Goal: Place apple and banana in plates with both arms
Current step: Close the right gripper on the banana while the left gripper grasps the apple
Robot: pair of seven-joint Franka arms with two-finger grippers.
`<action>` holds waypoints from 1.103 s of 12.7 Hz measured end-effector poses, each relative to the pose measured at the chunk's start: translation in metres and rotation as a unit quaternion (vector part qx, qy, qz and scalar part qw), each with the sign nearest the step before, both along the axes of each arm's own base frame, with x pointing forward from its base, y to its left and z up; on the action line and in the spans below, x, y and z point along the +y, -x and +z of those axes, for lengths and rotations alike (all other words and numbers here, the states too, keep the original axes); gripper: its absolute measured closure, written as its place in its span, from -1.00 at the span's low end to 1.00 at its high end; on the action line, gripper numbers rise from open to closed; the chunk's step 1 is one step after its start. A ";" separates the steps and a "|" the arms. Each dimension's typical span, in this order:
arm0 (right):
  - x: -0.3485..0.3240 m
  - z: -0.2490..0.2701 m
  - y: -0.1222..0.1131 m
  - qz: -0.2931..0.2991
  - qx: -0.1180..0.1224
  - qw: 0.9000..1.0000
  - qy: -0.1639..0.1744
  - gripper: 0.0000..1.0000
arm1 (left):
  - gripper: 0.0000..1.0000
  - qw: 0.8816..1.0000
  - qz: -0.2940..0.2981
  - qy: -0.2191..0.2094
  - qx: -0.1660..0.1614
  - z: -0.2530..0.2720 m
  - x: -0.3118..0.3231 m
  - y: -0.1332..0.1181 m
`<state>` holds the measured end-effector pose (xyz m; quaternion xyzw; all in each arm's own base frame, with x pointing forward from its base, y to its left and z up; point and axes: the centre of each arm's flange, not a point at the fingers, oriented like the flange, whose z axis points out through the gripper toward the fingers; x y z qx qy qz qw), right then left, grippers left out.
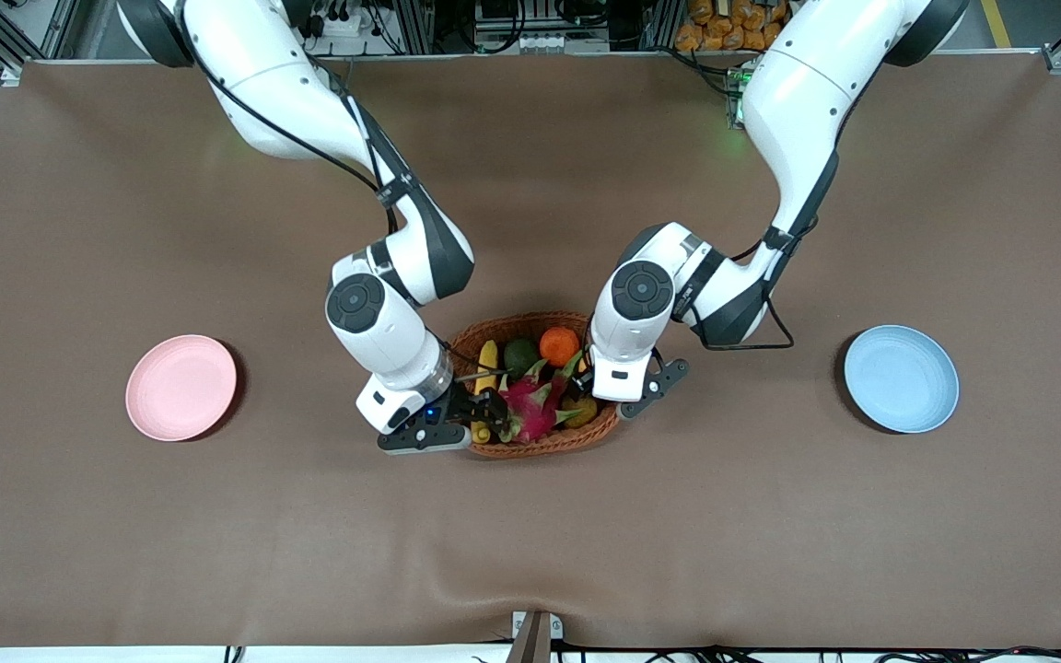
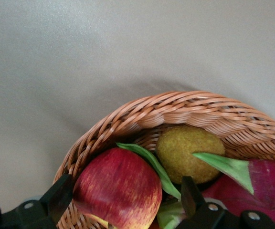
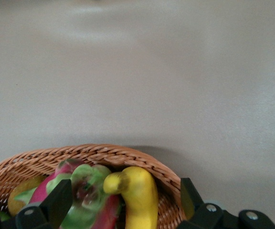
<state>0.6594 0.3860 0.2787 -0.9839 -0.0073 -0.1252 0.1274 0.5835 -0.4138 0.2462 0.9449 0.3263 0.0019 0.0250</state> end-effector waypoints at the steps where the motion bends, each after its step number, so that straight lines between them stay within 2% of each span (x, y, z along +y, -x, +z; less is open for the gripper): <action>1: 0.001 -0.004 -0.001 0.000 0.000 1.000 0.000 -1.00 | -0.95 1.000 0.000 -0.001 0.001 -0.001 0.000 0.000; 2: 0.002 -0.005 -0.002 -0.001 0.000 1.000 0.000 -1.00 | -0.91 1.000 0.000 -0.001 0.002 -0.003 0.000 0.001; 3: 0.003 -0.005 -0.003 -0.001 -0.002 1.000 -0.001 -0.88 | -0.89 1.000 -0.001 -0.002 0.003 -0.005 0.000 0.001; 4: 0.004 -0.004 -0.003 0.000 -0.002 1.000 -0.001 -0.87 | -0.90 1.000 -0.002 -0.003 0.005 -0.007 -0.001 0.002; 6: 0.004 -0.005 -0.003 0.000 -0.001 1.000 0.000 -0.52 | -0.92 1.000 -0.004 -0.003 0.006 -0.010 -0.003 0.004; 9: 0.004 -0.005 -0.003 0.000 0.000 1.000 0.000 -0.41 | -0.88 1.000 -0.004 -0.004 0.008 -0.012 -0.003 0.005; 11: 0.005 -0.006 -0.002 0.001 0.002 1.000 0.001 -0.36 | -0.51 1.000 -0.004 -0.006 0.009 -0.012 -0.003 0.005; 14: 0.008 -0.009 0.000 0.004 0.006 1.000 0.003 -0.31 | -0.47 1.000 -0.005 -0.006 0.009 -0.012 -0.003 0.005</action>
